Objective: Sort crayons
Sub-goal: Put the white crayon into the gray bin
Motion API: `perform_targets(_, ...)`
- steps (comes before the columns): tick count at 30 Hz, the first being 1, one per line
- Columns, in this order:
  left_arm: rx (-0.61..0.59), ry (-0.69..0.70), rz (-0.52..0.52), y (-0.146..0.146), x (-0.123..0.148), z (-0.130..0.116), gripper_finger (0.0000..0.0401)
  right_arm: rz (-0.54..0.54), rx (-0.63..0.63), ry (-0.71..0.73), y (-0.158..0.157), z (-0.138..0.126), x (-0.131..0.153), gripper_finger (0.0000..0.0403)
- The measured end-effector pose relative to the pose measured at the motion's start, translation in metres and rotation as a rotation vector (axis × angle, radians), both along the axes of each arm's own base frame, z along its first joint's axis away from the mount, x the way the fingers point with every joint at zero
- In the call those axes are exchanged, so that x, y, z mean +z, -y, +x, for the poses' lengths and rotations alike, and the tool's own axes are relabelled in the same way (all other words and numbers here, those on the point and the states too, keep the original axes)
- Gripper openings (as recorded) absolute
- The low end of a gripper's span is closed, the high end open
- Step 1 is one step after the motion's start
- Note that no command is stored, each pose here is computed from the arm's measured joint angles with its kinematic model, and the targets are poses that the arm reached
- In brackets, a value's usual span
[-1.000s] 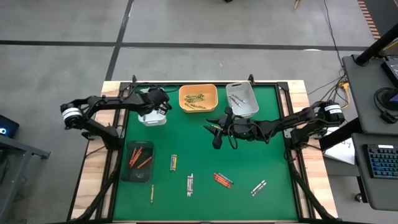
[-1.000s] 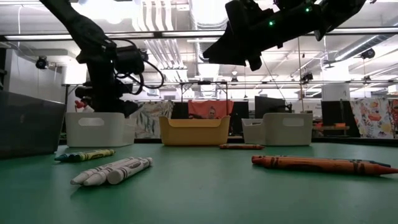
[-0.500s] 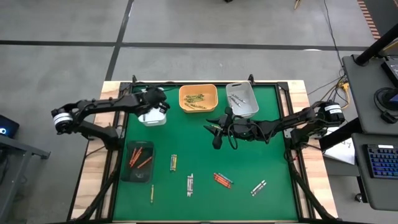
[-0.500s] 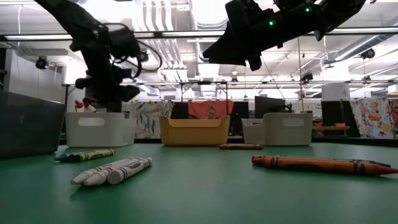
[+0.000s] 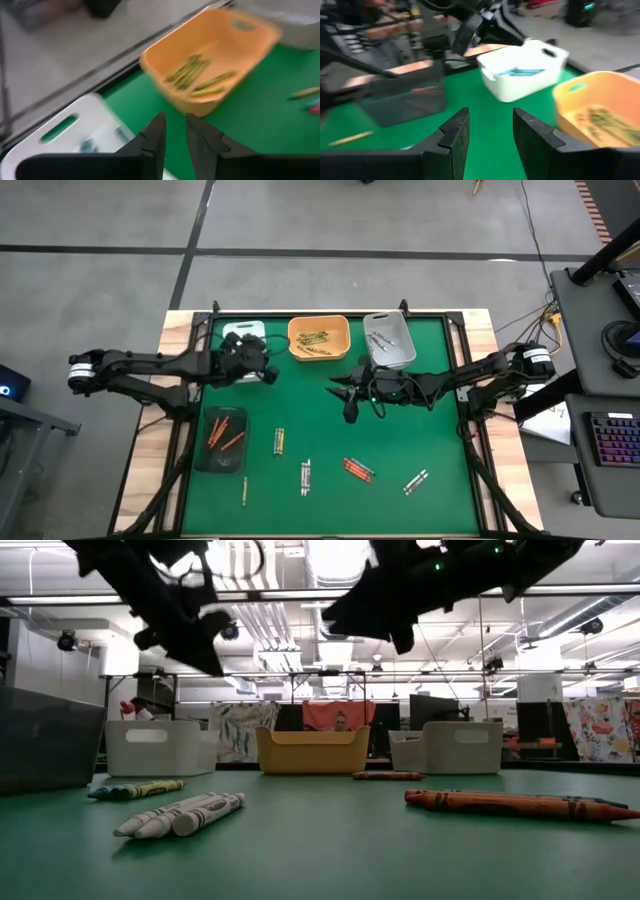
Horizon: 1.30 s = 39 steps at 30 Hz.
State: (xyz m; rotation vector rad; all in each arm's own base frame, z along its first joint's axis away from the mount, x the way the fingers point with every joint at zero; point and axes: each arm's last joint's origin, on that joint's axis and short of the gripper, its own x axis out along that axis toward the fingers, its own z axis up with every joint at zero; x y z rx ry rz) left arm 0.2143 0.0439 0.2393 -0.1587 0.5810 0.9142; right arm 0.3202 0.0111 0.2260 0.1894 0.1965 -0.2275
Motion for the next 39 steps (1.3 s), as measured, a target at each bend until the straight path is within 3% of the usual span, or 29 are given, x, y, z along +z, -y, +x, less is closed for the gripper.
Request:
perform_targets(4,-0.108,0.054,0.052,0.018,0.008,0.007,0.0057,0.112,0.1,-0.092,-0.004,0.006,0.008,0.0136)
perform_targets(9,-0.165,0.109,0.081,0.028,0.014,0.012,0.0057,0.241,0.12,-0.38,-0.016,0.01,0.016,0.0129)
perform_targets(20,-0.173,0.129,0.077,0.031,0.015,0.013,0.0057,0.319,0.114,-0.836,-0.078,-0.012,0.026,0.0111)
perform_targets(23,-0.173,0.135,0.077,0.031,0.015,0.014,0.0057,0.35,0.108,-0.906,-0.094,-0.022,0.028,0.0109)
perform_targets(28,-0.182,0.165,0.073,0.031,0.017,0.015,0.0057,0.363,0.243,-1.041,-0.126,-0.044,0.027,0.0109)
perform_targets(39,-0.238,0.165,0.046,0.032,0.017,0.017,0.0057,0.34,0.292,-1.166,-0.193,-0.083,0.01,0.0109)
